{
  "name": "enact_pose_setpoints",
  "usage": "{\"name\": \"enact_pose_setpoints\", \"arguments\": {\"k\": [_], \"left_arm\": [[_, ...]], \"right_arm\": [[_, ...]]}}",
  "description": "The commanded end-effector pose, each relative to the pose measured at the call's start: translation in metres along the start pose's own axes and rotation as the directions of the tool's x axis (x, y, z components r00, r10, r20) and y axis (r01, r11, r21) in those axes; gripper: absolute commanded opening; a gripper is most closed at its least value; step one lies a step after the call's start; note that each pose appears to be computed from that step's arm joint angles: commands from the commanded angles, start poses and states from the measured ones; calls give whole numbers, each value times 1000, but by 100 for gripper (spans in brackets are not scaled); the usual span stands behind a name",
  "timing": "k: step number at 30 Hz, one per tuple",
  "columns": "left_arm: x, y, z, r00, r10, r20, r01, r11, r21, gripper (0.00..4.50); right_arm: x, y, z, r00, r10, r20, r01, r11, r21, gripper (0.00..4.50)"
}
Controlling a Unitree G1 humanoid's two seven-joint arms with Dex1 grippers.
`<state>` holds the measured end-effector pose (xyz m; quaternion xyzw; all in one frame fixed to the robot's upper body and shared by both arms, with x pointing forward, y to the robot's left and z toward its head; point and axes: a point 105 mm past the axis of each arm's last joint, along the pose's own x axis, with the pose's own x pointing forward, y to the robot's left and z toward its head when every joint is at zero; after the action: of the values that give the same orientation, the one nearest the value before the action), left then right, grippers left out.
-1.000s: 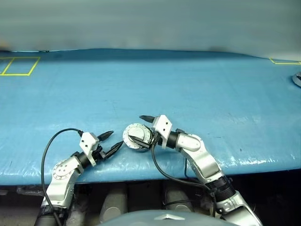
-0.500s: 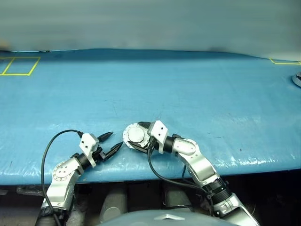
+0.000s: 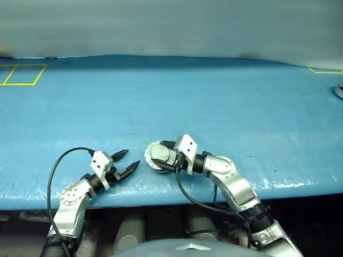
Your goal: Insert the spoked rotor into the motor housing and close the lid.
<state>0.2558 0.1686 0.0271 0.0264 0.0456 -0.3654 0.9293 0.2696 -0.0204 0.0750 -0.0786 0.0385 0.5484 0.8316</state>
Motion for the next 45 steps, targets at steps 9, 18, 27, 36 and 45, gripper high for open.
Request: {"name": "enact_pose_setpoints", "arguments": {"k": [9, 18, 27, 36, 45], "left_arm": [[2, -3, 4, 1000, -4, 25, 4, 1000, 18, 332], [1, -3, 3, 1000, -5, 13, 5, 1000, 16, 332], [3, -6, 3, 1000, -21, 11, 21, 1000, 10, 332], [5, -9, 3, 1000, -26, 17, 26, 1000, 4, 332], [4, -9, 2, 1000, -25, 17, 25, 1000, 0, 332]], "right_arm": [[1, 0, -8, 998, 20, -54, -24, 996, -81, 299], [-5, -7, -19, 995, 23, -96, -32, 996, -87, 299], [-7, -13, -19, 989, 69, -131, -83, 991, -104, 299], [2, -8, -32, 985, 61, -164, -74, 994, -75, 299], [-5, -14, -51, 963, 26, -267, -55, 993, -102, 299]]}}
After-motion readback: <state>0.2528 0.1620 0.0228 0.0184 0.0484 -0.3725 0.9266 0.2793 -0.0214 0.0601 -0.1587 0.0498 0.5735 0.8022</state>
